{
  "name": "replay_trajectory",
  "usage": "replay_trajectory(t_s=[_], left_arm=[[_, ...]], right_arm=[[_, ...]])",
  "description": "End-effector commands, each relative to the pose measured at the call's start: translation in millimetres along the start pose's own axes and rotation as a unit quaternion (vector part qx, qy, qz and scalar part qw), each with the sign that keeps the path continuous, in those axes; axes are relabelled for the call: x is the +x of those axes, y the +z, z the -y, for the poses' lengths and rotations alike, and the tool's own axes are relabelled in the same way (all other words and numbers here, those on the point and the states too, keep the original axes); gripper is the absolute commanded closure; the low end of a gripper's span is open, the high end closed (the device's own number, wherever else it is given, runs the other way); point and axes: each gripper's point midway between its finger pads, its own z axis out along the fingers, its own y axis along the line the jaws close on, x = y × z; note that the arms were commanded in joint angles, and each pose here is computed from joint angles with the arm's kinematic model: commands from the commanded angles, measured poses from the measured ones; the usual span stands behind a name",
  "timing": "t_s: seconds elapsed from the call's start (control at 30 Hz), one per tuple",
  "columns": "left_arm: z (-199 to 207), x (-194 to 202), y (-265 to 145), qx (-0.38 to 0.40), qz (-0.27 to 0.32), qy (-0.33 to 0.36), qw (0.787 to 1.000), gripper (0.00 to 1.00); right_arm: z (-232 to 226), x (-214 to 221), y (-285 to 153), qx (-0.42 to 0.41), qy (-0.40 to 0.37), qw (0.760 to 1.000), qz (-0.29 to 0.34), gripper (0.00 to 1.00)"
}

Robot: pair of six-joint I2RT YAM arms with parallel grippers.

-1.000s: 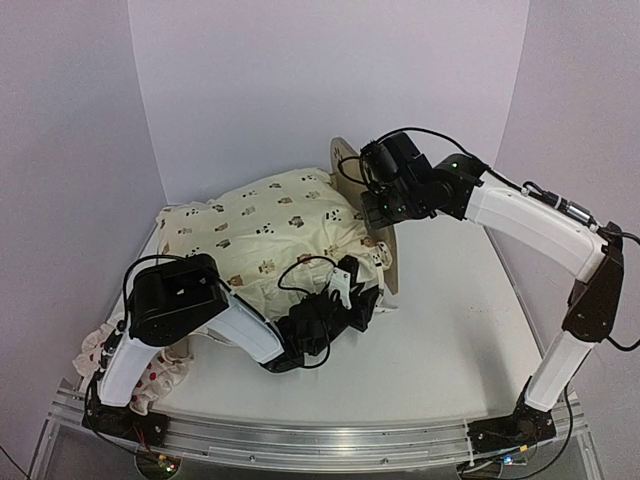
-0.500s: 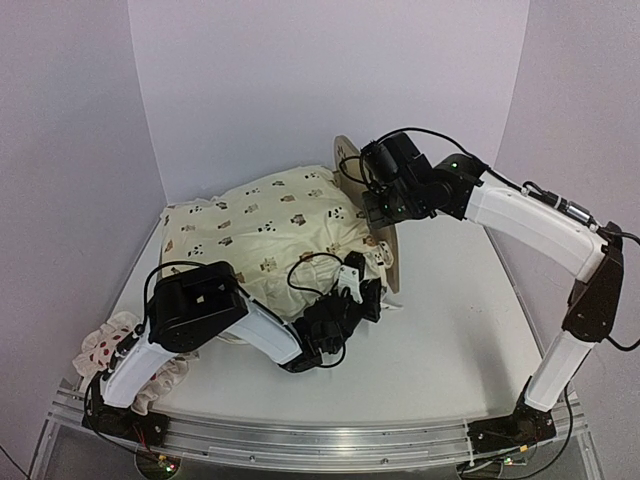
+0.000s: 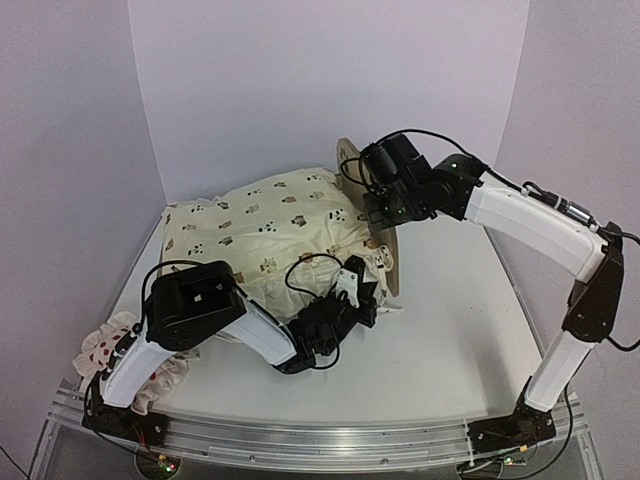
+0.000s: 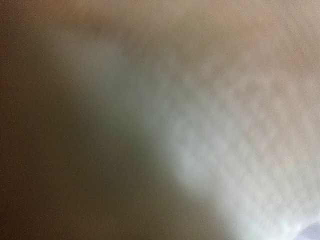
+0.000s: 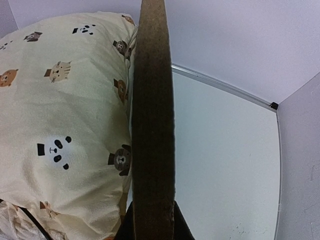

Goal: Set up the pet bed

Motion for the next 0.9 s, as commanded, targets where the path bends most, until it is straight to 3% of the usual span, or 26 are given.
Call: replay_trajectory(t_s=[0.0, 0.43, 0.87], left_arm=[[-19, 6, -11, 0.010, -0.045, 0.007, 0.999, 1.00], [18, 24, -63, 0.102, -0.133, 0.003, 0.986, 1.00], [27, 44, -94, 0.131, -0.205, -0.032, 0.969, 1.00]], right_arm=[[9, -38, -35, 0.014, 0.001, 0.998, 0.066, 1.00], [3, -14, 17, 0.026, 0.013, 0.999, 0.025, 1.00], [-5, 41, 80, 0.013, 0.033, 0.999, -0.027, 1.00]])
